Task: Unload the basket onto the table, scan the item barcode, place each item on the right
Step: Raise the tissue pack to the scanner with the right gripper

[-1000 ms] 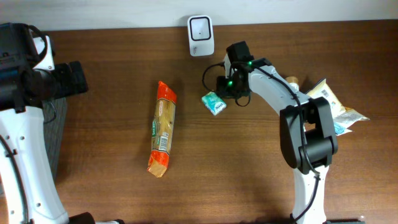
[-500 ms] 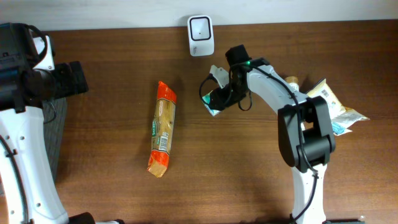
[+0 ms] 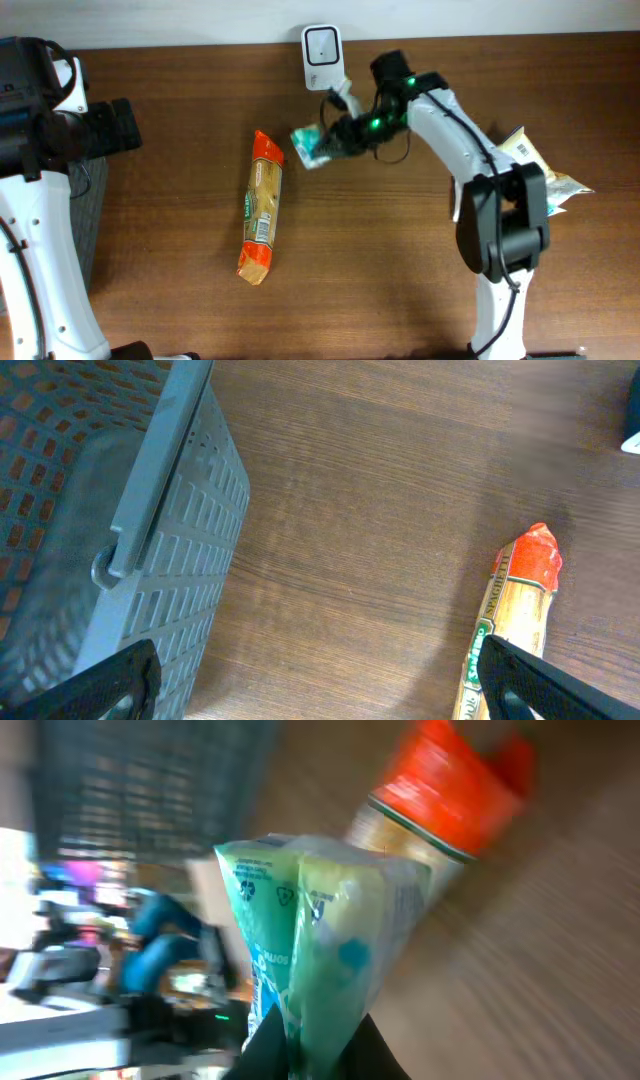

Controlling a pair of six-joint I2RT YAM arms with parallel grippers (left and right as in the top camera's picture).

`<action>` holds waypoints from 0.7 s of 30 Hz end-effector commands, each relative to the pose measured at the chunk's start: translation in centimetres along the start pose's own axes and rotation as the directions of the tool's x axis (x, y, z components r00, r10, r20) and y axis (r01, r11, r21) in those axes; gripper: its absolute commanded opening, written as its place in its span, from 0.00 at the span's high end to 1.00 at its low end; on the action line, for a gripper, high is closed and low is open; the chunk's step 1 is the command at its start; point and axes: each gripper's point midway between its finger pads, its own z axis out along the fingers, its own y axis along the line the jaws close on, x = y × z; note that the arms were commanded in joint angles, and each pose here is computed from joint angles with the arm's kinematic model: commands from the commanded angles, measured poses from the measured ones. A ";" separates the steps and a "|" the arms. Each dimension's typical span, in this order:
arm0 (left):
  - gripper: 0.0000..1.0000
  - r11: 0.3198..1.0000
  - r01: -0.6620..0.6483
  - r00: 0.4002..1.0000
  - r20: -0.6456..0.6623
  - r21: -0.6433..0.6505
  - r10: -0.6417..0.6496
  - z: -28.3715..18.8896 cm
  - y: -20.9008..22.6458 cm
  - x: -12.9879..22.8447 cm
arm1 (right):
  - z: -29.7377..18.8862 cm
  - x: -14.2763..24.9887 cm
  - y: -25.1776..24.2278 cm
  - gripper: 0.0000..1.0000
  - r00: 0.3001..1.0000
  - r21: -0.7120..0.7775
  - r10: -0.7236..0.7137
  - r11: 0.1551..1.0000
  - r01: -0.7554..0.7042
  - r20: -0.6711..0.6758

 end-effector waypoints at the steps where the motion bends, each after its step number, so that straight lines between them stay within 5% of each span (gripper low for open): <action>1: 0.01 1.000 0.004 1.000 0.016 -0.009 -0.004 -0.5 0.3 -0.3 | -5.0 -2.6 7.3 0.94 0.994 -0.356 0.012 0.934 0.028 0.110; 8: 0.01 1.000 0.004 1.000 0.016 -0.009 -0.004 -0.5 0.3 -0.3 | -8.2 -3.6 7.8 0.96 0.983 -0.436 0.147 0.896 -0.087 0.106; 17: 0.01 1.000 0.004 1.000 0.016 -0.009 -0.004 -0.5 0.3 -0.3 | -13.3 -4.0 12.2 0.96 0.973 -0.390 0.020 0.918 0.072 0.229; 19: 0.01 1.000 0.004 1.000 0.016 -0.009 -0.004 -0.5 0.3 -0.3 | -13.6 -4.5 12.2 0.96 0.963 -0.242 0.013 0.969 0.054 0.269; 21: 0.01 1.000 0.004 1.000 0.016 -0.009 -0.004 -0.5 0.3 -0.3 | -13.9 -5.8 9.8 0.96 0.933 0.155 -0.059 0.988 0.003 0.356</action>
